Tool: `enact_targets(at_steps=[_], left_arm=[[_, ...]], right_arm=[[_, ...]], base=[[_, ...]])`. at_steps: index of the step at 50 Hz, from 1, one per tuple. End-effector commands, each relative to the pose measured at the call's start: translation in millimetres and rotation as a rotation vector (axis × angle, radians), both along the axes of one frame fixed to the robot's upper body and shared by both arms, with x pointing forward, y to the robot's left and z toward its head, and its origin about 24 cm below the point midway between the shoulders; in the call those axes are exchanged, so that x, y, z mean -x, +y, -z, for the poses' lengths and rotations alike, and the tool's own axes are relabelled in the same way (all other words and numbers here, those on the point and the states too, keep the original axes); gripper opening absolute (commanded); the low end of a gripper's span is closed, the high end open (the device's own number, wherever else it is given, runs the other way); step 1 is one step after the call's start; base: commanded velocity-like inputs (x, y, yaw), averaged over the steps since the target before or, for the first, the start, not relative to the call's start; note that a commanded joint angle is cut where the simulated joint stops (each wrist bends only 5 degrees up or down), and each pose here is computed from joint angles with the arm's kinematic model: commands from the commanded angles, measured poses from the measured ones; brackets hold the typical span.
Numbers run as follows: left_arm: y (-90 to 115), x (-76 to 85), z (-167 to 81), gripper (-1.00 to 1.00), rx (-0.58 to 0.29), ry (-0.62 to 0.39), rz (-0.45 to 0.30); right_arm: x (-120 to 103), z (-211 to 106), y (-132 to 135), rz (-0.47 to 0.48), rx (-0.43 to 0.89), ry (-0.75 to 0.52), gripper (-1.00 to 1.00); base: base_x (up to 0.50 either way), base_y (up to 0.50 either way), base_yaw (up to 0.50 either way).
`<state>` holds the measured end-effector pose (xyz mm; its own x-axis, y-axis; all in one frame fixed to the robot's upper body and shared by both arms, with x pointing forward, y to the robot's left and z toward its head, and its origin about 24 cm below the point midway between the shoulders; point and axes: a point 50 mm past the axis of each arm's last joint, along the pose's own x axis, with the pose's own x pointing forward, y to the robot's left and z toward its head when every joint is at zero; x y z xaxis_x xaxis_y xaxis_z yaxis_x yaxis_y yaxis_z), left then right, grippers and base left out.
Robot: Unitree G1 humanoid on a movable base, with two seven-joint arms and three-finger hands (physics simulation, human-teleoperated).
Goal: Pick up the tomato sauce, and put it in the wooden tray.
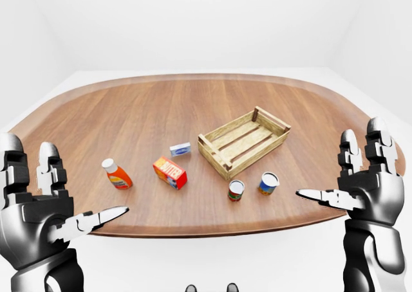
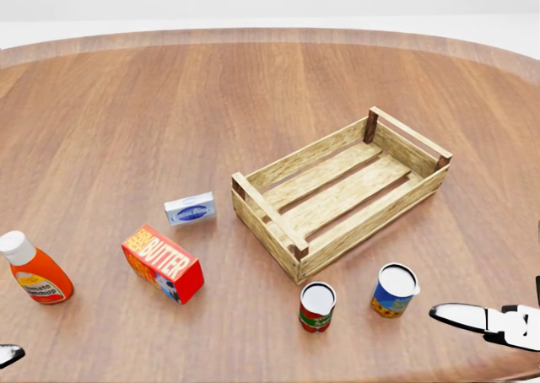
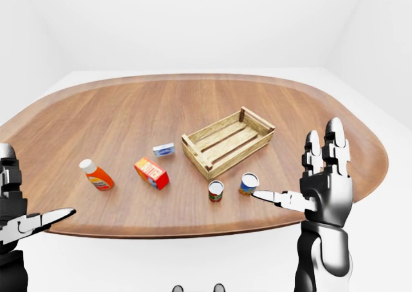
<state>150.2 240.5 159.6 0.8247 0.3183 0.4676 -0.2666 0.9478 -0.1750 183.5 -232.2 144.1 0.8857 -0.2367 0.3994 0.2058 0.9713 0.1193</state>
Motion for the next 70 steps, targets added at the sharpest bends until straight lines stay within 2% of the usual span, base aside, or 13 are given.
enact_targets(at_steps=[1,47,52,53,57,60,70], left_arm=[[-1,0.8,-1,1.0,-0.005,-0.003,0.006],[-4,-2.8,2,1.0,-0.014,0.015,0.016],[-4,-4.5,3,1.0,-0.012,0.019,0.015],[-4,-4.6,3,1.0,-0.013,0.021,0.016],[-5,-5.6,3,1.0,-0.017,0.025,0.02],[-5,-7.3,4,1.0,-0.016,0.031,0.02],[-3,-8.7,5,1.0,-0.015,0.033,0.014]], right_arm=[[1,0,0,-0.003,0.001,0.002,1.0],[-4,5,-2,0.031,-0.004,0.026,1.0],[-7,10,10,-0.056,-0.003,0.044,1.0],[-6,11,16,-0.096,0.008,0.05,1.0],[-6,14,30,-0.142,0.044,0.079,1.0],[-2,13,47,-0.216,0.053,0.075,1.0],[0,8,67,-0.322,0.043,0.048,1.0]], base=[[0.5,0.0,0.0],[0.49,0.0,0.0],[0.0,0.0,0.0],[0.0,0.0,0.0],[0.0,0.0,0.0],[0.0,0.0,0.0],[0.0,0.0,0.0]])
